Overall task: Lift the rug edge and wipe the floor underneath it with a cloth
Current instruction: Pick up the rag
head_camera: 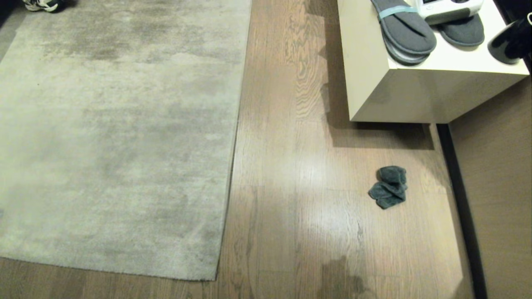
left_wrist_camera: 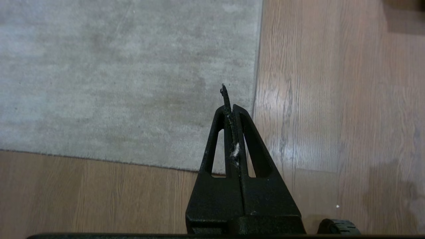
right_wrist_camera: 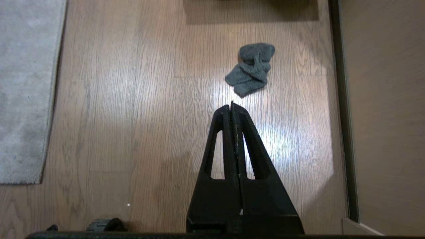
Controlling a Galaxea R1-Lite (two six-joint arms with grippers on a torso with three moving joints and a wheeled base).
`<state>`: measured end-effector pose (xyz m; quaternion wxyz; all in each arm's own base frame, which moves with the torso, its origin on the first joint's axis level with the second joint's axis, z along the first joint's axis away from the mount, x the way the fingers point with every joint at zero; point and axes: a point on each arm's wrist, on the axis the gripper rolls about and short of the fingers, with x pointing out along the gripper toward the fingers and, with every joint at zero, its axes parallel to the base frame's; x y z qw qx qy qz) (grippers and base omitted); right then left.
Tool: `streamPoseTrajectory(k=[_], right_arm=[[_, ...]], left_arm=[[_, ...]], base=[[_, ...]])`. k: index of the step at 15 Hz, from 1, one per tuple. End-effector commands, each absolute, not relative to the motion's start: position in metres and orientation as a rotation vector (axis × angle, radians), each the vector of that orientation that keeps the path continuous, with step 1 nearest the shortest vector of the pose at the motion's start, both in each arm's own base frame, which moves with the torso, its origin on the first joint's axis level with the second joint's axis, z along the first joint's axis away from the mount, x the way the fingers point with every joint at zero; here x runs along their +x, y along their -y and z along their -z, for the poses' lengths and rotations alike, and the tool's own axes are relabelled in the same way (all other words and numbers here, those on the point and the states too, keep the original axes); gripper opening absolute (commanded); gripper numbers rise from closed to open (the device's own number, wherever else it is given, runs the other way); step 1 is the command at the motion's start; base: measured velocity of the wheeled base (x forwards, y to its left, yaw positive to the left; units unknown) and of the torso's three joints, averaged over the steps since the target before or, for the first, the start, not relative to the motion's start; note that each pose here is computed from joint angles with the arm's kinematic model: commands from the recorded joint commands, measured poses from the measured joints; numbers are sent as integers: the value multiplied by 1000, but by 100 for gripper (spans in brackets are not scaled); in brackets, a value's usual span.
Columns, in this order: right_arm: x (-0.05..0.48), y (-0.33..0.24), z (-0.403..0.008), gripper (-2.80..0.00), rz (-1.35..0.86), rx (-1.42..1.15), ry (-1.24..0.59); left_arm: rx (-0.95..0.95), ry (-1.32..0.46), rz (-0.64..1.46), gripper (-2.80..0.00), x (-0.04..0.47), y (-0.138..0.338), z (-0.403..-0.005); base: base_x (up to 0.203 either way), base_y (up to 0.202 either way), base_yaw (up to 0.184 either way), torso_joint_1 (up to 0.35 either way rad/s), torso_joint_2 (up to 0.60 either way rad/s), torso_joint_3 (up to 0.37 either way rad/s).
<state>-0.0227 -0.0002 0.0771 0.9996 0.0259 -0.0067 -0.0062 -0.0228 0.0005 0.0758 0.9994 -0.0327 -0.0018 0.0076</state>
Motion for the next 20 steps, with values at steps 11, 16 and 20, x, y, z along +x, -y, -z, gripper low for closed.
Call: streamPoseTrajectory(k=[11,16,20], right_arm=[[-23,0,-77,-280,12,52,14],[-23,0,-77,-280,12,52,14],[-23,0,-77,-280,12,52,14]], left_arm=[[-68,2,-17,-280,-23,-1,-76],[-72,4,-17,-280,-23,-1,-76],[-75,4,-17,-280,-23,-1,-76]], base=[[0,0,0,3,1,-196],[0,0,0,-1,3,-196],[0,0,0,3,4,-197]])
